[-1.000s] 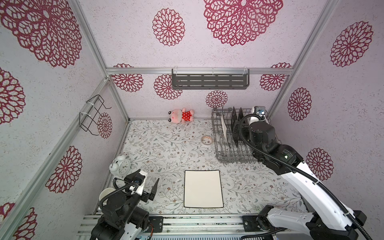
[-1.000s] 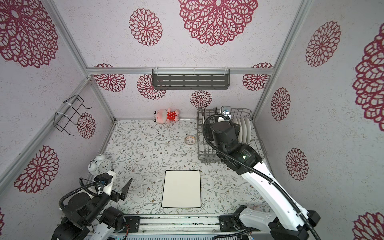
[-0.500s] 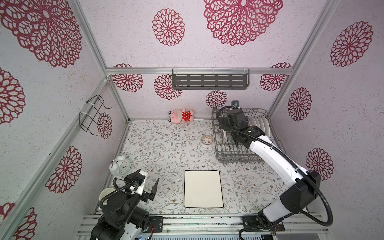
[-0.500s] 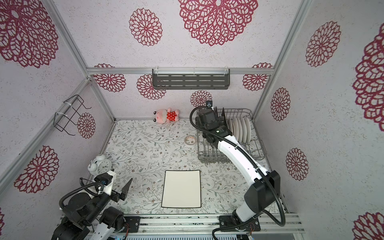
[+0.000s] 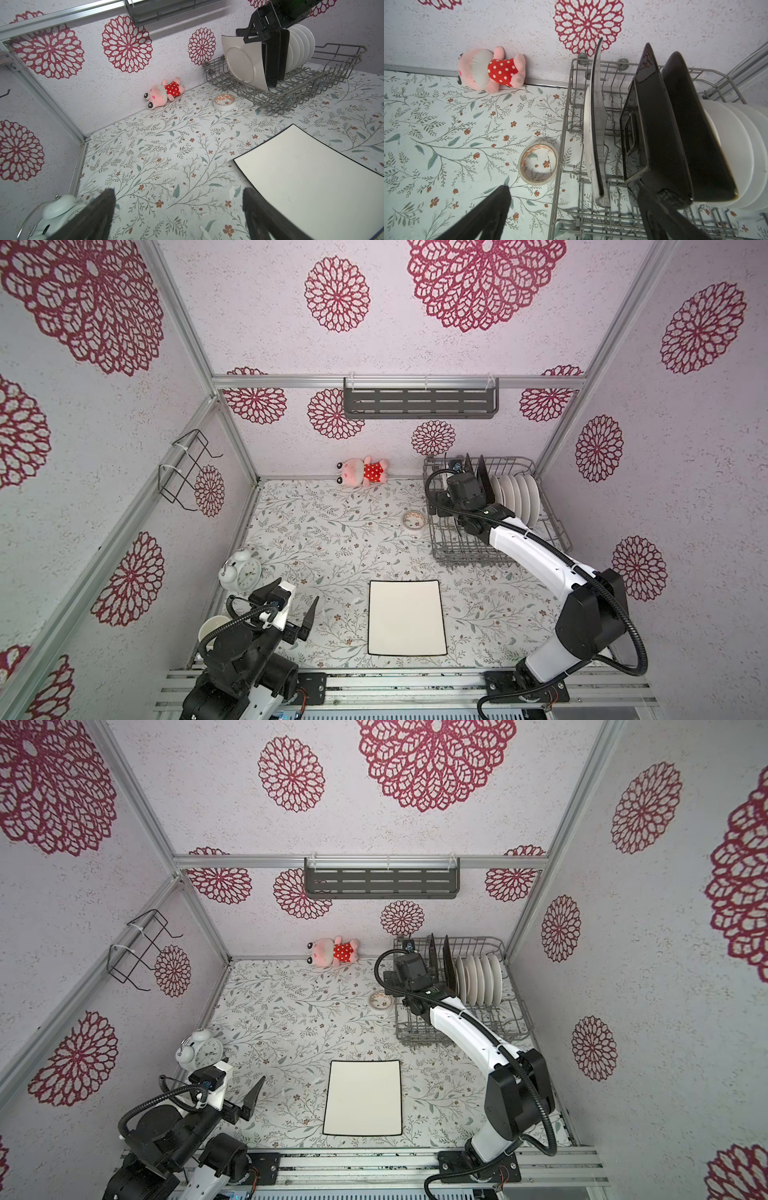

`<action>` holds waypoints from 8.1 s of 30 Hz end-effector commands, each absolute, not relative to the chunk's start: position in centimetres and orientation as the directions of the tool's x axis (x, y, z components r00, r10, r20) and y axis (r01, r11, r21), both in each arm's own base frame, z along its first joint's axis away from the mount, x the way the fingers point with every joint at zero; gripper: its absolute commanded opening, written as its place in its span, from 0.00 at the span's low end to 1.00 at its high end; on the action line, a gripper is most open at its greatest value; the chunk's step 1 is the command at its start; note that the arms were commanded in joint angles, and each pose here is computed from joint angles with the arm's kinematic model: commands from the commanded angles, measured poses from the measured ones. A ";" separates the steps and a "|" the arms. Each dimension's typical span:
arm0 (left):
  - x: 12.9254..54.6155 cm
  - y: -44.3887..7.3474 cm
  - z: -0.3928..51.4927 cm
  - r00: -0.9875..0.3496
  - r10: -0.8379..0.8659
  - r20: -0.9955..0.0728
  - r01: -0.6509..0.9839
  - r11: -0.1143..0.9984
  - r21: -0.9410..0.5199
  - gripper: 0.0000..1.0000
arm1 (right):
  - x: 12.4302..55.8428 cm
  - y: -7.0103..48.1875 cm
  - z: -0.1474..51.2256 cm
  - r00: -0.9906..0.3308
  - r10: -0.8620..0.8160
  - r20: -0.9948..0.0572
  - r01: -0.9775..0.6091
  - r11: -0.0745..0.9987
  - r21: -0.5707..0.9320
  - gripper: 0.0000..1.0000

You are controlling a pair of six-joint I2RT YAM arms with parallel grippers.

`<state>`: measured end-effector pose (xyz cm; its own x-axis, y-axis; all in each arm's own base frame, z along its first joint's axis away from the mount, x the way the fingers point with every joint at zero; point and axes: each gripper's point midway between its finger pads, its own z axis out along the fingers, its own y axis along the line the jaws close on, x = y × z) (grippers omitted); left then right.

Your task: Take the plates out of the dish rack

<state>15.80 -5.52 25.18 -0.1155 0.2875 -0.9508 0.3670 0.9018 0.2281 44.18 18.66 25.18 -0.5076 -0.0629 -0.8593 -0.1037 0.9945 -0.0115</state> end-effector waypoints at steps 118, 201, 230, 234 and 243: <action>18.2 -5.0 23.2 -0.173 0.363 -0.916 0.315 0.901 0.297 0.97 | 46.2 17.1 18.3 0.093 -0.124 -0.988 -0.258 0.955 -0.144 0.06; 17.2 -5.7 23.7 -0.116 0.356 -0.927 0.360 0.885 0.295 0.97 | 42.4 16.8 34.2 0.364 0.059 -0.929 -0.309 0.949 -0.061 0.00; 16.8 -5.9 24.1 -0.092 0.352 -0.931 0.372 0.880 0.296 0.97 | 40.7 17.8 39.9 0.434 -0.031 -0.900 -0.339 0.920 -0.195 0.00; 16.8 -5.9 24.1 -0.093 0.351 -0.932 0.371 0.881 0.294 0.97 | 40.5 18.1 40.8 0.445 -0.046 -0.894 -0.346 0.913 -0.219 0.00; 16.6 -5.9 24.2 -0.085 0.349 -0.933 0.371 0.881 0.295 0.97 | 39.8 19.6 42.1 0.462 -0.099 -0.882 -0.362 0.886 -0.289 0.00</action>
